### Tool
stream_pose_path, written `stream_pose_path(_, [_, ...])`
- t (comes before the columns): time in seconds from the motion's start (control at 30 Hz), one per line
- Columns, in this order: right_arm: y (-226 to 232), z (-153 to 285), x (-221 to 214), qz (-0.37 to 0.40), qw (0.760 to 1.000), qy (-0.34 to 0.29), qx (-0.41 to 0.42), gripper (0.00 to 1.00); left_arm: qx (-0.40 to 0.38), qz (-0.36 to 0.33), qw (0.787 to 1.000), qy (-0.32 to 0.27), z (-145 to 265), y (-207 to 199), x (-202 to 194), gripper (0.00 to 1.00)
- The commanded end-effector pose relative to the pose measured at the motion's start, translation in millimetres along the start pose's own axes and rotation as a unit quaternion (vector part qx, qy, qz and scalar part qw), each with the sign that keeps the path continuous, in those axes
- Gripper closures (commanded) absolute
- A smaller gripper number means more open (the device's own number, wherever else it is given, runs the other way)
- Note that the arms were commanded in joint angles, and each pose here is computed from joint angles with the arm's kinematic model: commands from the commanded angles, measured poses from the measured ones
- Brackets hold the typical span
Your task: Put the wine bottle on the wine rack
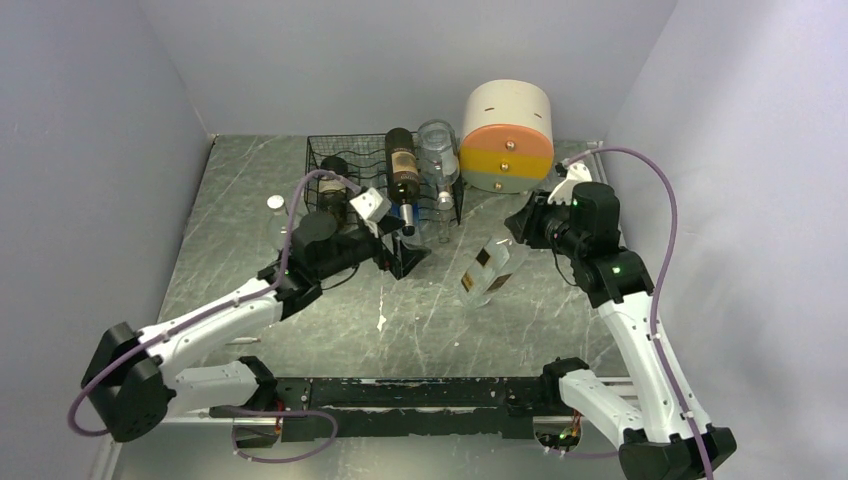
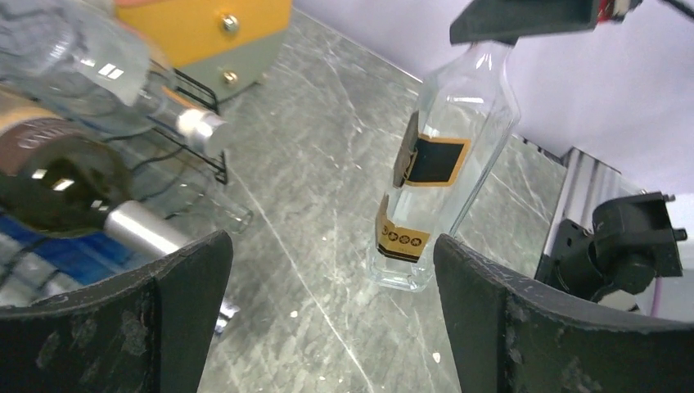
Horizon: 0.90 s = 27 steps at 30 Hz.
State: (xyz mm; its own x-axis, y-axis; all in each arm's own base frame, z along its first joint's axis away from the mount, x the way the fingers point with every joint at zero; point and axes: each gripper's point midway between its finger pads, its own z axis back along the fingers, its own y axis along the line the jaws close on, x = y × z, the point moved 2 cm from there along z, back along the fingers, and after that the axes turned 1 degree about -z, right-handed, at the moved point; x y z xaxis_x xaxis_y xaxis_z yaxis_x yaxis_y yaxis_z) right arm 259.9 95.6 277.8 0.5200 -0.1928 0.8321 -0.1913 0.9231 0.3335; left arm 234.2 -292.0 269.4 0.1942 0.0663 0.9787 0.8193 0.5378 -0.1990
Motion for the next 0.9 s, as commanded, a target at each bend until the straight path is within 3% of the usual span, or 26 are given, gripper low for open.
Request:
stream_pose_path(0.0, [41, 29, 51, 0.001, 0.992, -0.087, 0.093, 0.95, -0.095, -0.006, 0.995, -0.039, -18, -30, 4, 0.02])
stream_pose_path(0.2, [51, 35, 55, -0.009, 0.989, -0.09, 0.119, 0.95, -0.124, -0.037, 0.991, -0.026, -45, -51, -24, 0.03])
stream_pose_path(0.4, [58, 39, 57, -0.019, 0.986, -0.092, 0.137, 0.95, -0.098, -0.09, 0.991, -0.007, -71, -58, -44, 0.03])
stream_pose_path(0.7, [66, 47, 62, -0.031, 0.982, -0.101, 0.157, 0.95, -0.135, -0.126, 0.983, -0.023, -82, -86, -60, 0.04])
stream_pose_path(0.87, [70, 51, 64, -0.036, 0.98, -0.105, 0.167, 0.95, -0.114, -0.132, 0.985, -0.007, -94, -86, -65, 0.06])
